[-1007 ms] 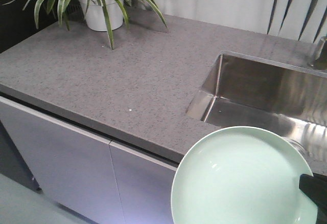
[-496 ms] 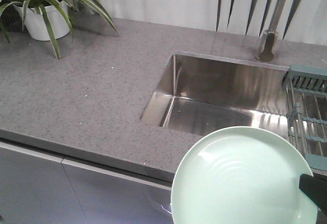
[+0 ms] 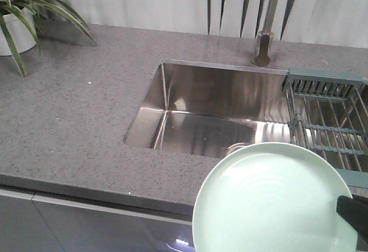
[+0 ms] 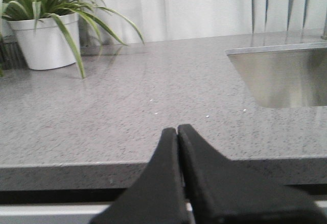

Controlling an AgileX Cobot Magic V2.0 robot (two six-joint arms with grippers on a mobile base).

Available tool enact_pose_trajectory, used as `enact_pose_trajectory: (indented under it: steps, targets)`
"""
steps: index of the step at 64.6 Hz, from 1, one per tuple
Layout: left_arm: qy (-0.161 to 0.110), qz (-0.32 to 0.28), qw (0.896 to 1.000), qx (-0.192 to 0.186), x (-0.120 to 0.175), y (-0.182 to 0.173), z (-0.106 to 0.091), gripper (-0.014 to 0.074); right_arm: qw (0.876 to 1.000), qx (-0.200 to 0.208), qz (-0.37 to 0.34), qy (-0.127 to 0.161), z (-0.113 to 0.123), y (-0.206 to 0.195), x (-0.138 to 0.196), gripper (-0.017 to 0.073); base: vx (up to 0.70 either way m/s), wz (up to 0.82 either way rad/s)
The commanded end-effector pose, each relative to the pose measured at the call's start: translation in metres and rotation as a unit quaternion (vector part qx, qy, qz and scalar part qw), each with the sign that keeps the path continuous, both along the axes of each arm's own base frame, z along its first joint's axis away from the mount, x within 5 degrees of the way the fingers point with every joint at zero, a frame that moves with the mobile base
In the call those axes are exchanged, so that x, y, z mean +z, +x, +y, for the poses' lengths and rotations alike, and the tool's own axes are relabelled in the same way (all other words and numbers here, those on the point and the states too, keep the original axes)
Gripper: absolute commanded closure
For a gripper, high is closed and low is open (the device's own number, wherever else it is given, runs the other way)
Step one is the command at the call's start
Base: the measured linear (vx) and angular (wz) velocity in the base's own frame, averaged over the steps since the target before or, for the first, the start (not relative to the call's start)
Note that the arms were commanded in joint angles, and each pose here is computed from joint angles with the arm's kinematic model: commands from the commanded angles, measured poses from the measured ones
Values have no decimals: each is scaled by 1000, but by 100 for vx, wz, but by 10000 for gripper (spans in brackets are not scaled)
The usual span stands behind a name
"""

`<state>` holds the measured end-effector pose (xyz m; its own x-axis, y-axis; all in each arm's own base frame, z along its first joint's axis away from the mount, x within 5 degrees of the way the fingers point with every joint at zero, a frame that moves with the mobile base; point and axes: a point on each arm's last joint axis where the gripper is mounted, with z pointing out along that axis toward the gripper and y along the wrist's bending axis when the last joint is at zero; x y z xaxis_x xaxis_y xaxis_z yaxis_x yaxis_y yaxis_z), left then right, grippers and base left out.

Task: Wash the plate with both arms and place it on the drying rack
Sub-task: 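Drive the base up to the sink and drying rack, plate held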

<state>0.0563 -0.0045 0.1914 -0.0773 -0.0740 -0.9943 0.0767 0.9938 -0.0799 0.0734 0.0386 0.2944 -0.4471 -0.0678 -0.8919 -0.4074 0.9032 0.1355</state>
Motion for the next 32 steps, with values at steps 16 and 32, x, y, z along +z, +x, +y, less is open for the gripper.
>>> enact_pose_trajectory:
  steps: [16,32]
  targets:
    - [-9,-53,999,-5,16,-2,0,600,999,-17,-31,20,-1,3,13,561,2,-22]
    - [-9,-53,999,-5,16,-2,0,600,999,-17,-31,20,-1,3,13,561,4,-23]
